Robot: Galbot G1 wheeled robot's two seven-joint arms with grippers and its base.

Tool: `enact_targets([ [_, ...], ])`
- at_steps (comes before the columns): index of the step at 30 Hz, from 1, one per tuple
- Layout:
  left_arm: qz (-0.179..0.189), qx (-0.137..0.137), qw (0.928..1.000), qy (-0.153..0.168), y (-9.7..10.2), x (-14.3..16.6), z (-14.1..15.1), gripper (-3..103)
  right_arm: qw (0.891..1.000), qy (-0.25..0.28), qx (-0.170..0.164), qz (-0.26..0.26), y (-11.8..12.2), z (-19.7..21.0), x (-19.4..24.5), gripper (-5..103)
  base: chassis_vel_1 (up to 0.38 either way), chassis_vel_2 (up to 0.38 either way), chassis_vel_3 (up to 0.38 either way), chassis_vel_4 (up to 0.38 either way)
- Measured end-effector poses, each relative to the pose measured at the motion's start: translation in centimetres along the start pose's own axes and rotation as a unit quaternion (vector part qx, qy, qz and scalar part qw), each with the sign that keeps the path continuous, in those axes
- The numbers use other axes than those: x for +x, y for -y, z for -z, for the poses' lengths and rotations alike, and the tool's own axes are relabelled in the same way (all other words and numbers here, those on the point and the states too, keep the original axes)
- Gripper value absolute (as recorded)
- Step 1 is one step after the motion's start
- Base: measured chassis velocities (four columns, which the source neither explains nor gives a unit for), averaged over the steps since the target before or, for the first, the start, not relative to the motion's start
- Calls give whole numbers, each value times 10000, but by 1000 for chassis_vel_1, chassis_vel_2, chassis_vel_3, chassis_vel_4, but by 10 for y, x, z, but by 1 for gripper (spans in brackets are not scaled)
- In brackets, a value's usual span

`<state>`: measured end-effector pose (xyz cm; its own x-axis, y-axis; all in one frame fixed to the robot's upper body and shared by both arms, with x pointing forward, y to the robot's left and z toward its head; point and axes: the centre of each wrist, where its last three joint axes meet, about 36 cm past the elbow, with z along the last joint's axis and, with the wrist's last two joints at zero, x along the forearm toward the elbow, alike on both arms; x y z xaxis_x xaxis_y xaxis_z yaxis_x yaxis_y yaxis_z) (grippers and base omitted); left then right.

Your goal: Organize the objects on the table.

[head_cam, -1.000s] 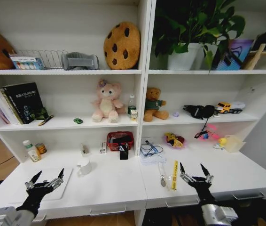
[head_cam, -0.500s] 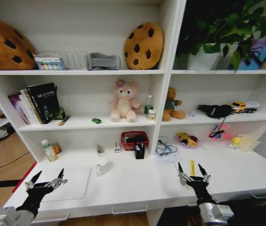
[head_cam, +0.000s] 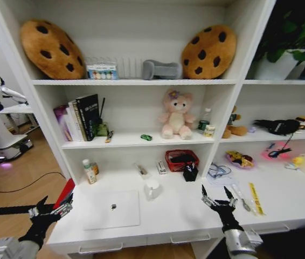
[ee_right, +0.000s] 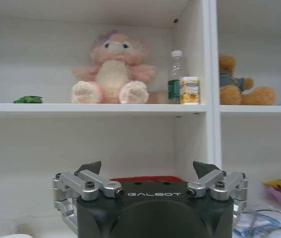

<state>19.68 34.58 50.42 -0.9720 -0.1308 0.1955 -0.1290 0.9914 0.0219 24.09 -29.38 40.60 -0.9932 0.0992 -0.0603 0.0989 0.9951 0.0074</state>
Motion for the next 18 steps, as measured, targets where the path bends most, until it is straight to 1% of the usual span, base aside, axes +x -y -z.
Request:
enact_targets([
  [5,1,0,10000,0,0,0,0,100,10000,10,19,-21,0,2,3,100,50,28,13,-49],
  [10,-6,2,10000,0,0,0,0,100,10000,-1,74,-17,3,3,5,100,-76,-63,53,31],
  [18,-7,2,10000,-1,0,0,0,100,9999,-81,144,2,2,-4,8,100,-12,-20,11,21],
])
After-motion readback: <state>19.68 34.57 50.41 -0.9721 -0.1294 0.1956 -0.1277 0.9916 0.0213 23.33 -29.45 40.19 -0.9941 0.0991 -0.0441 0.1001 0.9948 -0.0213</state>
